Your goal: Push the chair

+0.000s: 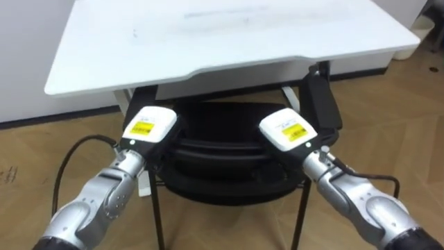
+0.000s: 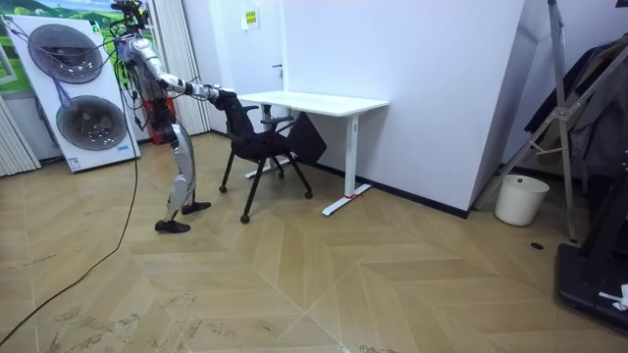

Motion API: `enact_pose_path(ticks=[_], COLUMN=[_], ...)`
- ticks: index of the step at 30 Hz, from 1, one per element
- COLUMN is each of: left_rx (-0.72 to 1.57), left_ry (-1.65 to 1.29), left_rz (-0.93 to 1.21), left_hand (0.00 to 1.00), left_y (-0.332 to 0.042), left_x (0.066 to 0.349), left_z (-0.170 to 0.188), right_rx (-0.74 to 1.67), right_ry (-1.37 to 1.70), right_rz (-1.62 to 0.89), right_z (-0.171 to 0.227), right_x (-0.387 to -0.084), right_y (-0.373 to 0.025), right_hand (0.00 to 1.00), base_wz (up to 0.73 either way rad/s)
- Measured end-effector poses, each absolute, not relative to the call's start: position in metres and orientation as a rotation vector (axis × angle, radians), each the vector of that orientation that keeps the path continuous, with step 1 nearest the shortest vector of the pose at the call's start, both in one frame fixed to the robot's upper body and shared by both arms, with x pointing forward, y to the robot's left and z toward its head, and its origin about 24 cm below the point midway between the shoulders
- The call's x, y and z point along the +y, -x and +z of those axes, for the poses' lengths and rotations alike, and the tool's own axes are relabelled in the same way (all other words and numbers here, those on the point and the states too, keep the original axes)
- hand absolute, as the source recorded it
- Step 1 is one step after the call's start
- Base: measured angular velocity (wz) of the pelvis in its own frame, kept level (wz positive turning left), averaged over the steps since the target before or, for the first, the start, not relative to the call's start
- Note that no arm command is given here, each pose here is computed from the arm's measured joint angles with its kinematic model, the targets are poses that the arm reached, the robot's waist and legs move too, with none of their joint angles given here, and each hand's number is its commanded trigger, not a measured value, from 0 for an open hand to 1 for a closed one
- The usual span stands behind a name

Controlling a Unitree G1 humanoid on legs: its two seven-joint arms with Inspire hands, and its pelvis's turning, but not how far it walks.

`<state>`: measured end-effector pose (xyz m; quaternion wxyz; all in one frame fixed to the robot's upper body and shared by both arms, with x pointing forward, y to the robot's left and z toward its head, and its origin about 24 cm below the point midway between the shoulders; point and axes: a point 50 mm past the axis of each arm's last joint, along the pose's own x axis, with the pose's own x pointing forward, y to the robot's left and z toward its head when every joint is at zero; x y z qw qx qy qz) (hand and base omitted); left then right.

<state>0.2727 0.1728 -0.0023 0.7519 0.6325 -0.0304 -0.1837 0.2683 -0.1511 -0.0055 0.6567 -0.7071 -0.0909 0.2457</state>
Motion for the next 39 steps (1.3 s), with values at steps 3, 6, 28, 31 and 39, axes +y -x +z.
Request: enact_pose_path(ticks=[3, 6, 28, 31, 39], left_rx=[-0.067, -0.093, -0.128, -0.103, -0.065], left_ry=[-1.392, -1.406, -1.411, -1.422, -1.412], left_rz=[-0.429, -0.44, -0.439, -0.432, -0.45], left_hand=[1.0, 1.0, 1.0, 1.0, 1.0], left_y=[-0.272, -0.274, -0.273, -0.274, -0.266], left_x=[0.171, 0.167, 0.173, 0.18, 0.181], left_z=[-0.005, -0.002, 0.004, 0.002, -0.009], right_rx=[-0.182, -0.161, -0.176, -0.163, -0.126], right_ry=[1.582, 1.56, 1.568, 1.55, 1.532], right_rz=[0.554, 0.542, 0.563, 0.574, 0.632], right_z=[-0.012, -0.016, -0.007, -0.009, -0.02], right_x=[-0.154, -0.154, -0.153, -0.144, -0.141], right_y=[-0.261, -0.256, -0.253, -0.256, -0.247], right_hand=[1.0, 1.0, 1.0, 1.0, 1.0], base_wz=[0.06, 0.19, 0.22, 0.24, 0.3])
